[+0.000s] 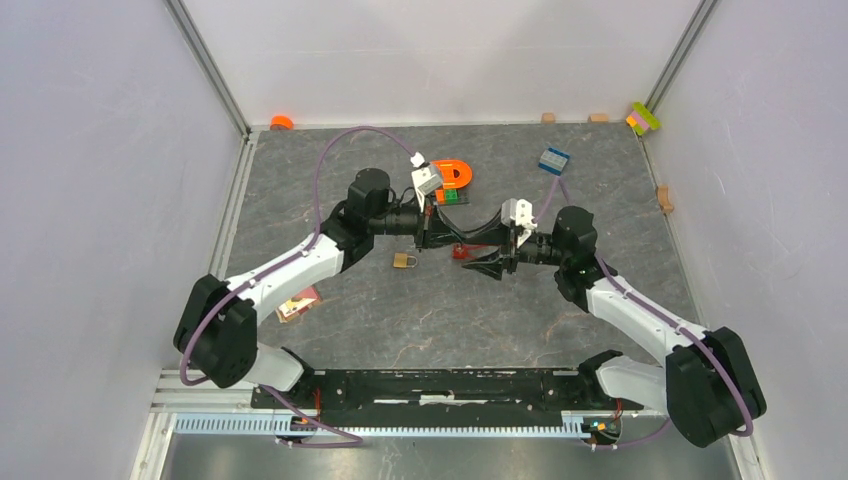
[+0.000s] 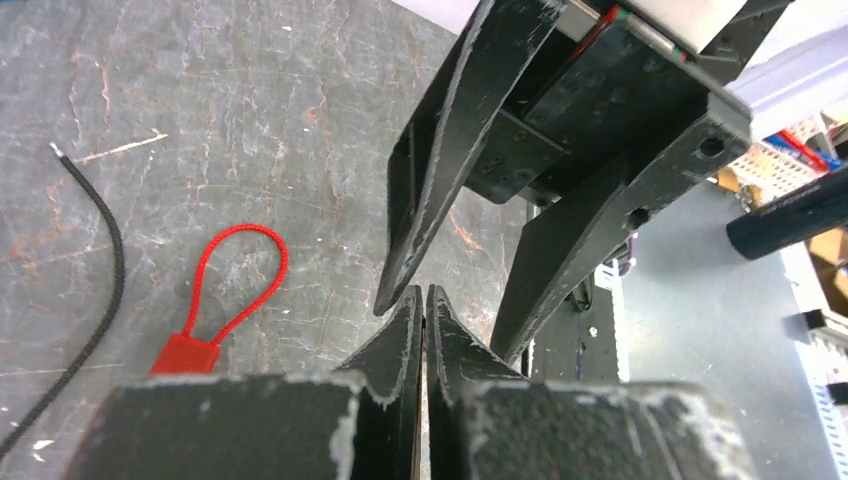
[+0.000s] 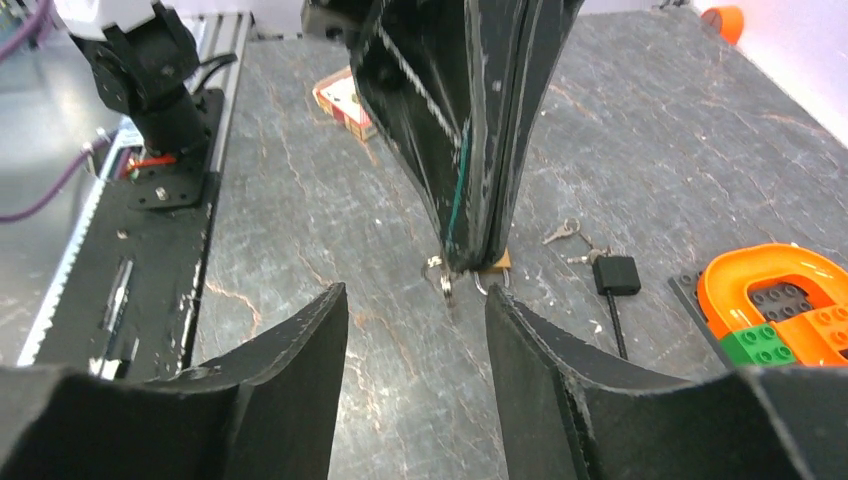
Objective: Unlock with the key
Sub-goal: Pick up the key from the center of the board.
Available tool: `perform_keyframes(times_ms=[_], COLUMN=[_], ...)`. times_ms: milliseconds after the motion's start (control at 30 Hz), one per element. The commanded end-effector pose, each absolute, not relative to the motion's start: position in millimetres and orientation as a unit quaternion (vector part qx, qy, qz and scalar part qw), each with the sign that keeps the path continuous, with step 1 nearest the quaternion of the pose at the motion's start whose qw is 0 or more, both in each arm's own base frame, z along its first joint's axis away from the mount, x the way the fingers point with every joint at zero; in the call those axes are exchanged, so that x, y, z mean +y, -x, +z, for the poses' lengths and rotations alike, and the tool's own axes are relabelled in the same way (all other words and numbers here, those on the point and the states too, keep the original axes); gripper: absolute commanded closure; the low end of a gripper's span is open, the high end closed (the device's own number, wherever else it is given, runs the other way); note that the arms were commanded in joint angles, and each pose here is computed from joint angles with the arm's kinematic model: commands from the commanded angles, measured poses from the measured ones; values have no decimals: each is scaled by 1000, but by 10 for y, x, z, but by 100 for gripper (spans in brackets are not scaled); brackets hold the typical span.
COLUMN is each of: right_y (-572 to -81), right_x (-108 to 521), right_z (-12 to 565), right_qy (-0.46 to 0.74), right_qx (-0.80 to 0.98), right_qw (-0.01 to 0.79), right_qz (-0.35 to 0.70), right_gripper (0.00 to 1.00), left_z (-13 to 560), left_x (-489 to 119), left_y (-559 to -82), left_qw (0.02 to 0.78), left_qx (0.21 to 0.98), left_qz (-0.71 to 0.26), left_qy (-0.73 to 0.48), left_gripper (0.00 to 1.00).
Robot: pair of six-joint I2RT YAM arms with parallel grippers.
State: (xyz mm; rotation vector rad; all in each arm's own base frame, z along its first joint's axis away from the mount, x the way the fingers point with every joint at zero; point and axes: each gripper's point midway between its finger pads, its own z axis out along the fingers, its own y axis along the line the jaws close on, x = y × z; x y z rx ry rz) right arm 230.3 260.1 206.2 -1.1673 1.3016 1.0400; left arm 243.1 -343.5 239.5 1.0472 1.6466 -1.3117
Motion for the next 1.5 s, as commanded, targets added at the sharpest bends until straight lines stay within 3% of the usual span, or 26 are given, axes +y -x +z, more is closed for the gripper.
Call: perform_keyframes(times_ms=[0, 233, 767, 1200, 1467], right_y=[-2262, -2336, -2422, -2651, -2610], right_x=[2648, 2662, 2602, 2415, 2388], right_z=[2464, 2426, 2385, 2180, 2146], right_qy=[450, 418, 400, 436, 455], right_qx=[504, 520, 531, 575, 574], right_qw=[561, 556, 557, 571, 565], right_qz=[478, 495, 498, 392, 379], right_gripper=[44, 51, 100, 100, 100], left_z=[2685, 2730, 2775, 2672, 2600], left_x=[-3535, -3540, -3491, -3436, -3426], left_y=[-2500, -2458, -2388, -2209, -2232], left_qw=[420, 438, 466, 488, 501], left_qx=[618, 585, 549, 503, 502], left_qz=[-567, -602, -616, -605, -580], left_qy=[-347, -322, -318, -378, -401], left_gripper=[98, 98, 98, 61, 55])
